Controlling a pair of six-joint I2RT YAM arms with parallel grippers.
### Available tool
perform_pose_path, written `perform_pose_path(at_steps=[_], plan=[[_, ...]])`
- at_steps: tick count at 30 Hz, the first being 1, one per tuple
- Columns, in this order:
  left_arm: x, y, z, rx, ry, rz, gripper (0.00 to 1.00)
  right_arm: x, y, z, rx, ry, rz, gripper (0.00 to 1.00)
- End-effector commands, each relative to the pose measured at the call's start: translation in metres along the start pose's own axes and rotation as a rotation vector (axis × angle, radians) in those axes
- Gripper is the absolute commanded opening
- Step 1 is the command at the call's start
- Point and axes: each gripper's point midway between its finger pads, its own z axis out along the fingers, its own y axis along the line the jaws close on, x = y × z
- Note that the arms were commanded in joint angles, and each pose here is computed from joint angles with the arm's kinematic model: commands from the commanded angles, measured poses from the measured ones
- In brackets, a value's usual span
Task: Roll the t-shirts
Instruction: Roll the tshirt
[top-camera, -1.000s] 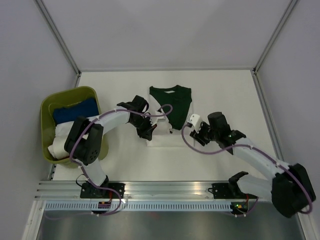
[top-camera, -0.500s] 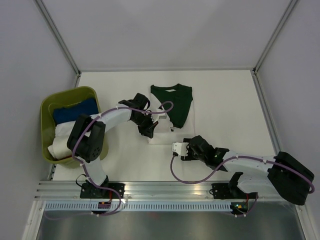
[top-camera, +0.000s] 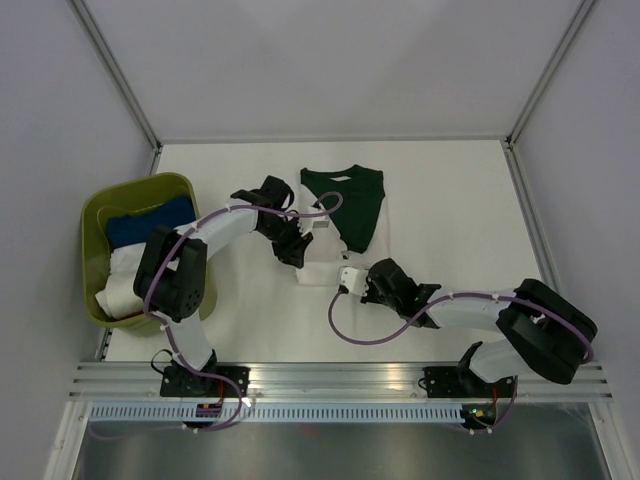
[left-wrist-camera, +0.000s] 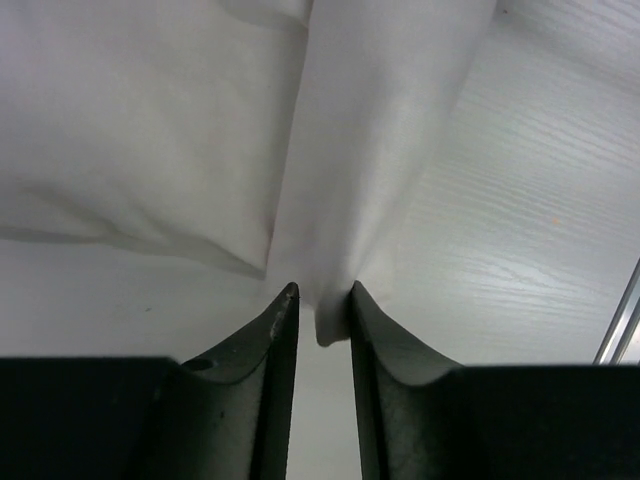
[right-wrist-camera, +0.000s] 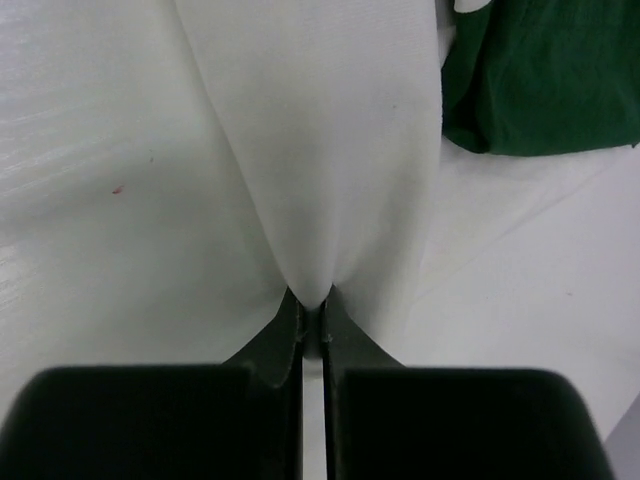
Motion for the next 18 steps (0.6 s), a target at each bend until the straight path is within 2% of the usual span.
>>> perform_pose_path(at_steps=[1, 3, 5, 8, 9, 11, 12, 14, 16, 18], plan=[[-0.022, 0.025, -0.022, -0.055, -0.057, 0.105, 0.34, -0.01, 0.012, -0.008, -0.148, -0.025, 0.067, 0.01], [-0.034, 0.042, -0.038, -0.125, -0.081, 0.135, 0.42, -0.023, 0.011, -0.013, -0.247, -0.062, 0.148, 0.01], [-0.045, 0.045, -0.05, -0.162, -0.106, 0.223, 0.45, -0.034, 0.013, -0.018, -0.328, -0.089, 0.19, 0.0], [-0.055, 0.024, -0.07, -0.175, -0.178, 0.412, 0.48, -0.053, 0.022, -0.032, -0.495, -0.131, 0.241, 0.0], [-0.04, 0.011, -0.063, -0.144, -0.171, 0.444, 0.49, -0.071, 0.026, -0.04, -0.578, -0.192, 0.261, 0.0], [-0.045, -0.008, -0.077, -0.178, -0.229, 0.613, 0.52, -0.069, 0.032, -0.052, -0.684, -0.194, 0.325, 0.01], [-0.024, -0.018, -0.065, -0.155, -0.218, 0.619, 0.55, -0.078, 0.037, -0.06, -0.764, -0.242, 0.358, 0.01], [-0.031, -0.03, -0.074, -0.221, -0.272, 0.74, 0.64, -0.076, 0.035, -0.065, -0.802, -0.265, 0.41, 0.0], [-0.015, -0.043, -0.057, -0.233, -0.251, 0.766, 0.71, -0.076, 0.038, -0.068, -0.854, -0.284, 0.446, 0.01], [-0.01, -0.047, -0.05, -0.284, -0.256, 0.796, 0.72, -0.078, 0.035, -0.067, -0.881, -0.277, 0.497, 0.01]])
